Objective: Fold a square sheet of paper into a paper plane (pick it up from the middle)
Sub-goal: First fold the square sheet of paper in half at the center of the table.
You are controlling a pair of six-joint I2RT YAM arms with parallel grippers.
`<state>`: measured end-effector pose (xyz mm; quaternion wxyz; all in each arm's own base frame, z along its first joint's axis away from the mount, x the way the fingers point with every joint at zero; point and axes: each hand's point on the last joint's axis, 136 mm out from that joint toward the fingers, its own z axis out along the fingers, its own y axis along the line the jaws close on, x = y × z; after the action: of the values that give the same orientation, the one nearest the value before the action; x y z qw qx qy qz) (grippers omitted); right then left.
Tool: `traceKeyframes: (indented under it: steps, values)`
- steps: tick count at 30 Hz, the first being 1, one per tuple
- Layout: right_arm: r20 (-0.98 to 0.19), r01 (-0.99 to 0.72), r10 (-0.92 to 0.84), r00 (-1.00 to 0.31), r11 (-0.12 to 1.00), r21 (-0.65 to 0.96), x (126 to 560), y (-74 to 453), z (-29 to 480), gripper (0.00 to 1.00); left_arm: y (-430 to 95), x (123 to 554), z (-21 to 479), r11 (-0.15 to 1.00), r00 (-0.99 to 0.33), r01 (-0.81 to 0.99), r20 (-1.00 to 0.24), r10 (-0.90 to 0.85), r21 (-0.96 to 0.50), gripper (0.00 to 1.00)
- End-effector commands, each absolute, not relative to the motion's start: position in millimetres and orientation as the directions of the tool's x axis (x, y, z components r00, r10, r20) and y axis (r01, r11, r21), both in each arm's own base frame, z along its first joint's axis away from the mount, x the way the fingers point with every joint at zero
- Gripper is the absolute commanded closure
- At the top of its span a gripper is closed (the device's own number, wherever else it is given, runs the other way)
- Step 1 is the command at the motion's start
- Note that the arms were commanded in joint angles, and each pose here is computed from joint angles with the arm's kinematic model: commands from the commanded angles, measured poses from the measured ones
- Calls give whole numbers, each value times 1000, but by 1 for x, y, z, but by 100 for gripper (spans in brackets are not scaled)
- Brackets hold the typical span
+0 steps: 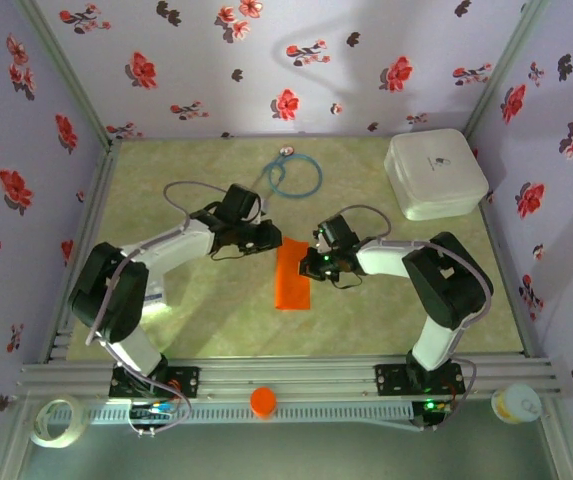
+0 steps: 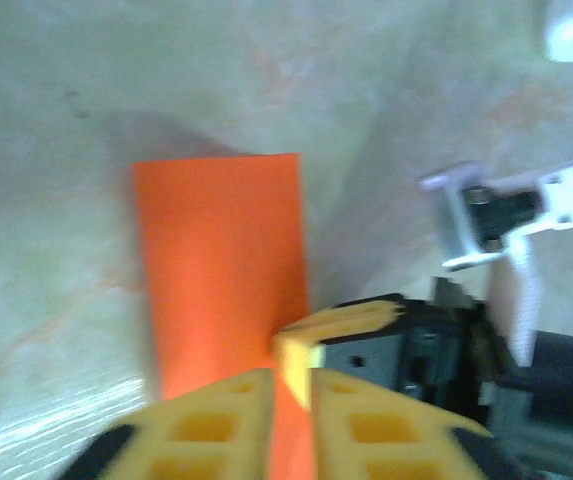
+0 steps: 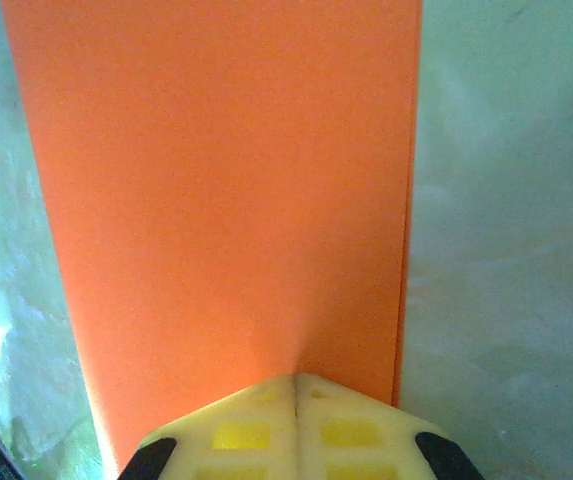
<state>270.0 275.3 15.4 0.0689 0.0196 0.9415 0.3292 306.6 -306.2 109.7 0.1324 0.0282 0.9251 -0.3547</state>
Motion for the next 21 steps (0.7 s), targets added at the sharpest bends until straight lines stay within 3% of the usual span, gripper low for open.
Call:
traceKeyframes:
  steps: [1,21]
  values:
    - [-27,67,90,-996,879,472,246,243,-27,100,-328,295,104,632,-981,164,-194,22,-757,98]
    - [-23,77,99,-995,878,473,245,242,-29,100,-319,288,32,640,-999,44,-51,7,-767,100]
